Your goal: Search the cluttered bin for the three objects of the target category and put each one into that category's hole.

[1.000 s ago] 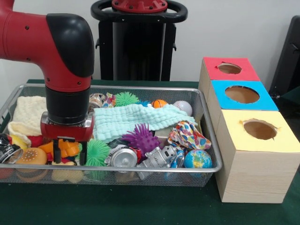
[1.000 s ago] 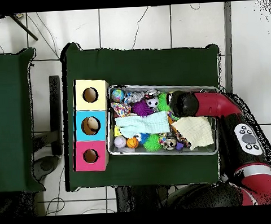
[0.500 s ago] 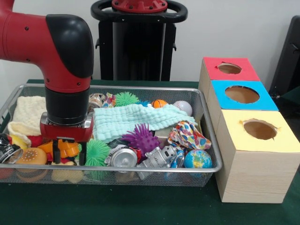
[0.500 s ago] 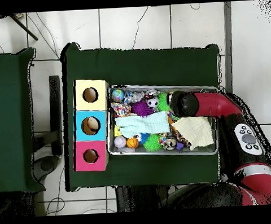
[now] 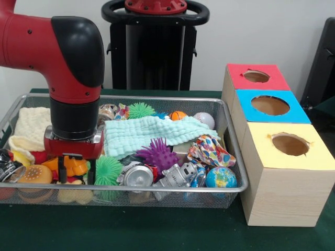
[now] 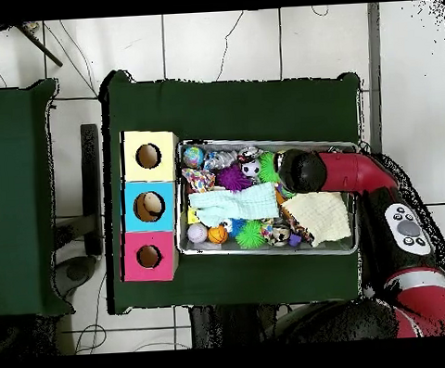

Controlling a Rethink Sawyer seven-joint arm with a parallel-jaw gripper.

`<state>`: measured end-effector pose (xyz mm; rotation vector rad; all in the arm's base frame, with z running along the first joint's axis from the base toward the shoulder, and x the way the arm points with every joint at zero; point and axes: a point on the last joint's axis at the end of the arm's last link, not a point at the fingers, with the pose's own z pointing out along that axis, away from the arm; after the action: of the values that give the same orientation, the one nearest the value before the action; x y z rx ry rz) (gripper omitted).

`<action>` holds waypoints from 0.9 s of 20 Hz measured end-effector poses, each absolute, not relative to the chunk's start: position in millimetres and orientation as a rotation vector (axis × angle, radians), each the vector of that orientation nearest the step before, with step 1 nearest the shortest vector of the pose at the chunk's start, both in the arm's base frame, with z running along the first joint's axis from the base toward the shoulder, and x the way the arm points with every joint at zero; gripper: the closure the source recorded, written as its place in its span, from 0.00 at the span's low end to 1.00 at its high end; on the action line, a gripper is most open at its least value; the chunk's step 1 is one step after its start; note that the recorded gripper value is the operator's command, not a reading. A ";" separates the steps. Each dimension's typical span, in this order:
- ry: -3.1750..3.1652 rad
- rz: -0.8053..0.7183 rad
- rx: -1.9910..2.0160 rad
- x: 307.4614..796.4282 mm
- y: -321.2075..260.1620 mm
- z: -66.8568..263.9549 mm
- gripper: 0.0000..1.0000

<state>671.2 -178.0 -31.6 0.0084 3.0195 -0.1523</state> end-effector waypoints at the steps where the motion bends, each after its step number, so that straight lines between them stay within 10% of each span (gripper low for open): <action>1: 3.018 -0.154 0.007 671.2 -178.1 -31.8 0.00; 18: 2.996 -0.185 -0.011 669.3 -178.0 -36.9 0.00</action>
<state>669.3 -178.0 -36.9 -0.0105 2.9962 -0.1848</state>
